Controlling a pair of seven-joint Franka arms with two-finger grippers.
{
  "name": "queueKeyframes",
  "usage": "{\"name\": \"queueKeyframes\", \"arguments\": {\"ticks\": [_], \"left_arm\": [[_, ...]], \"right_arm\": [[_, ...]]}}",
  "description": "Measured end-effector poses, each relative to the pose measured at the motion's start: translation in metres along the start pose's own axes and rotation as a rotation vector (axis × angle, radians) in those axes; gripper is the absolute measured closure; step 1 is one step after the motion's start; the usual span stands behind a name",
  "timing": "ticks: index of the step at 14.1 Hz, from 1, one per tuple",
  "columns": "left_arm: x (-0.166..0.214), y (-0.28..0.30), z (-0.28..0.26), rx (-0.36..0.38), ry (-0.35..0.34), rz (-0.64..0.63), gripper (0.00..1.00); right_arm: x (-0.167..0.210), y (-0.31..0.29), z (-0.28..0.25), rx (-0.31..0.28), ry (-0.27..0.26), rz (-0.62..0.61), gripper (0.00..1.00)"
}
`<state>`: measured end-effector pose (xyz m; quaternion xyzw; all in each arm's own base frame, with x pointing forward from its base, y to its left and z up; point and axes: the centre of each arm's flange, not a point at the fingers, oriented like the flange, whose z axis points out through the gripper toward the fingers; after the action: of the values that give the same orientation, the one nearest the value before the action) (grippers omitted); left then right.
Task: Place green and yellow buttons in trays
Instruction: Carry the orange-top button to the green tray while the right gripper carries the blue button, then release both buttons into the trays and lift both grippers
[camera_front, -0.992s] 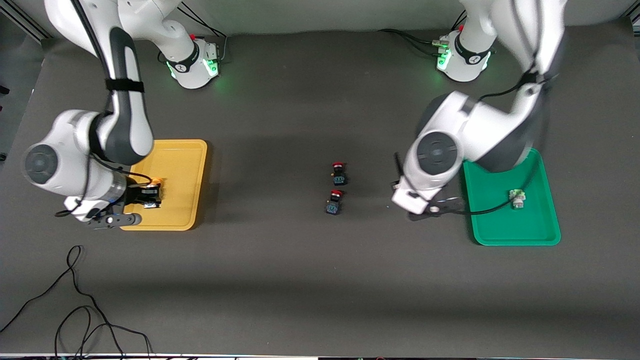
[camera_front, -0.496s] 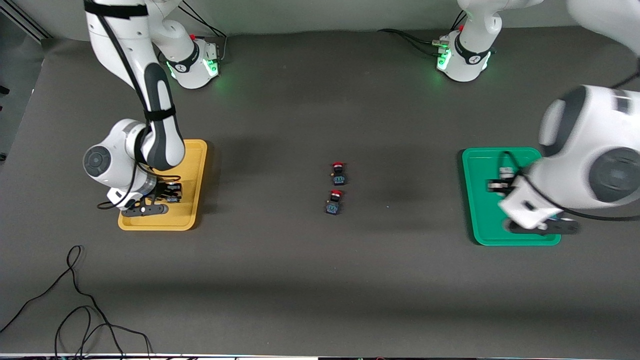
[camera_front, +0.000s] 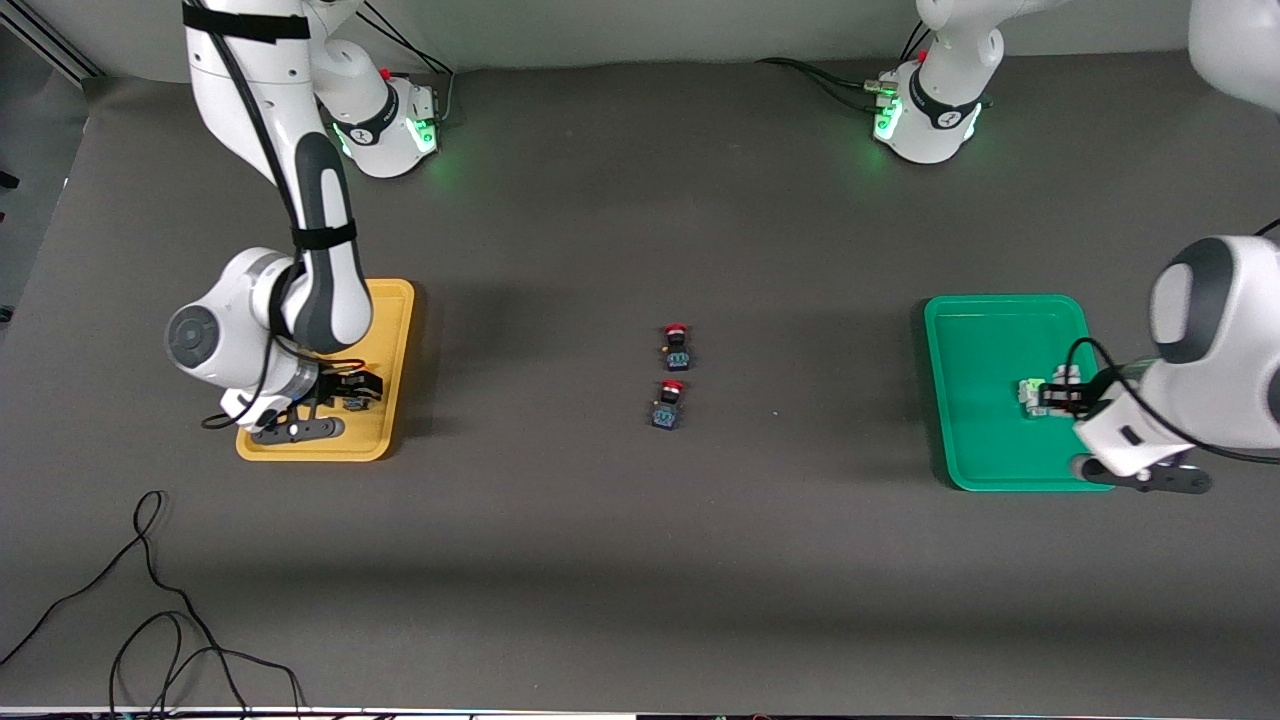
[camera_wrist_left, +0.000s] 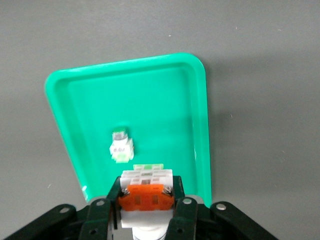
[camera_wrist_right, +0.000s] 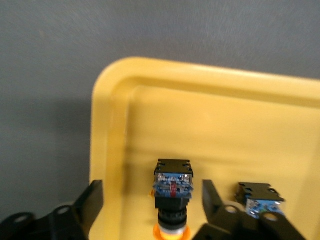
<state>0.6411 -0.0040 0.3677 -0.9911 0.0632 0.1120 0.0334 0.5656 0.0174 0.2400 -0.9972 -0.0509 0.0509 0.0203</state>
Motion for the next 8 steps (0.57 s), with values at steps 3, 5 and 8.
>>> {"name": "queueKeyframes", "arguments": {"ticks": [3, 5, 8], "left_arm": [[-0.020, 0.011, 0.076, -0.005, 0.087, 0.022, 0.59], [-0.039, 0.010, 0.121, -0.021, 0.138, 0.018, 0.59], [-0.064, 0.013, 0.169, -0.047, 0.211, 0.016, 0.59]], "right_arm": [[0.026, -0.005, -0.080, -0.004, -0.066, -0.031, 0.00], [0.036, -0.023, -0.135, -0.007, -0.091, -0.039, 0.00], [0.035, -0.046, -0.198, -0.038, -0.115, -0.062, 0.00]]}}
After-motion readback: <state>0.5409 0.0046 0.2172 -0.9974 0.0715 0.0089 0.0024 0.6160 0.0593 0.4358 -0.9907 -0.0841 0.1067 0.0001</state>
